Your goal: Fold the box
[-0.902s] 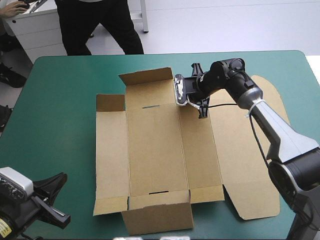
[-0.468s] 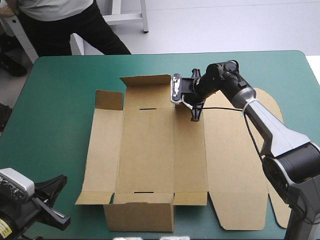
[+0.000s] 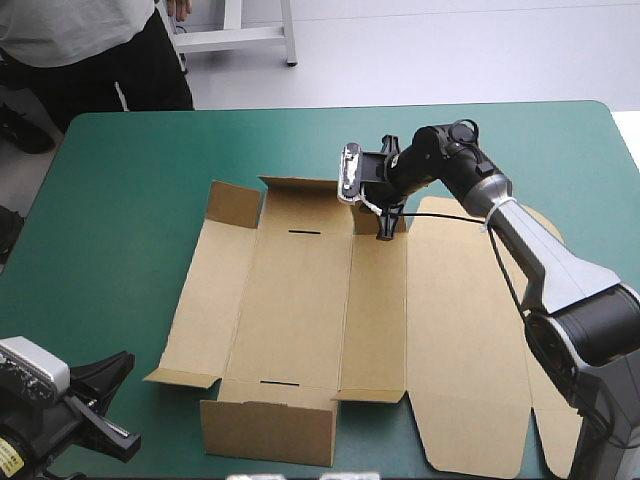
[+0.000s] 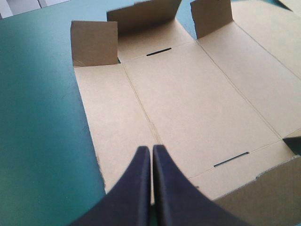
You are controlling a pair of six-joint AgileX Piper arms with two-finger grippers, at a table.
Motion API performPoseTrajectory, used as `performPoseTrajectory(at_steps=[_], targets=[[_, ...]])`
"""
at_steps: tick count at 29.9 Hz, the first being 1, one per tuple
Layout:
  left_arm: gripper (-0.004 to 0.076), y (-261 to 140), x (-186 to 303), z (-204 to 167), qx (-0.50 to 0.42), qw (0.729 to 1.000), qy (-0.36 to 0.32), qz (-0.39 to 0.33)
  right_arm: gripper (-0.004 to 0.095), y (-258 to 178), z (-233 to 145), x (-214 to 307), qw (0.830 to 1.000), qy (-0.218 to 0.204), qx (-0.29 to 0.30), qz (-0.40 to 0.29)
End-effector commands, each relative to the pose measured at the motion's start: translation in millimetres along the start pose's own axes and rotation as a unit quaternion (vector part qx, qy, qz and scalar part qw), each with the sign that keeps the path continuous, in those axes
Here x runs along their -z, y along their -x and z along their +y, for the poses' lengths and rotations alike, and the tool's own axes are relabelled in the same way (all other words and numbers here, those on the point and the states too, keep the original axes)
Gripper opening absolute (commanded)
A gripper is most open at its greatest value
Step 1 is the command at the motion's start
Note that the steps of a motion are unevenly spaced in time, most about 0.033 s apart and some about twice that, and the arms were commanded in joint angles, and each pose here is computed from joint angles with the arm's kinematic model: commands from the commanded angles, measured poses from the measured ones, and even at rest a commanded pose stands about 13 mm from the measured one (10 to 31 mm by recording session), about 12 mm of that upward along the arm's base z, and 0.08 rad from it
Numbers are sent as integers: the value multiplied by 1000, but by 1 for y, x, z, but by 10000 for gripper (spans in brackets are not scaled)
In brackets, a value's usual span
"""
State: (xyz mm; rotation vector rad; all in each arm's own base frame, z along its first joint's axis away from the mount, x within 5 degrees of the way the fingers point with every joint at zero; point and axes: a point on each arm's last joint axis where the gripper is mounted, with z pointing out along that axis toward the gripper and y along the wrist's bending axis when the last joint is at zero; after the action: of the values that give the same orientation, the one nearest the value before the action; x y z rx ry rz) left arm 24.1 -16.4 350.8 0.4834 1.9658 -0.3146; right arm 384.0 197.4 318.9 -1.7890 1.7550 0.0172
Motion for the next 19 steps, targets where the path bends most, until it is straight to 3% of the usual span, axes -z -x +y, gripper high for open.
performPoseTrajectory(at_steps=[1, 3, 7, 13, 19], targets=[[-8, 13, 4, -1, 3, 999, -4, -42, 736, 13, -10, 38, 998, -60, -9, -30], [-8, 13, 4, -1, 3, 999, -4, -42, 733, 14, -8, 43, 996, -58, -51, -34], [-8, 13, 4, -1, 3, 999, -4, -41, 507, 17, -4, 60, 989, -53, -136, -39], [-8, 13, 4, -1, 3, 999, -4, -41, -22, 18, 1, 87, 969, -65, -235, -35], [-8, 13, 4, 0, 2, 999, -3, -41, -14, 5, -7, 115, 911, -105, -394, -55]])
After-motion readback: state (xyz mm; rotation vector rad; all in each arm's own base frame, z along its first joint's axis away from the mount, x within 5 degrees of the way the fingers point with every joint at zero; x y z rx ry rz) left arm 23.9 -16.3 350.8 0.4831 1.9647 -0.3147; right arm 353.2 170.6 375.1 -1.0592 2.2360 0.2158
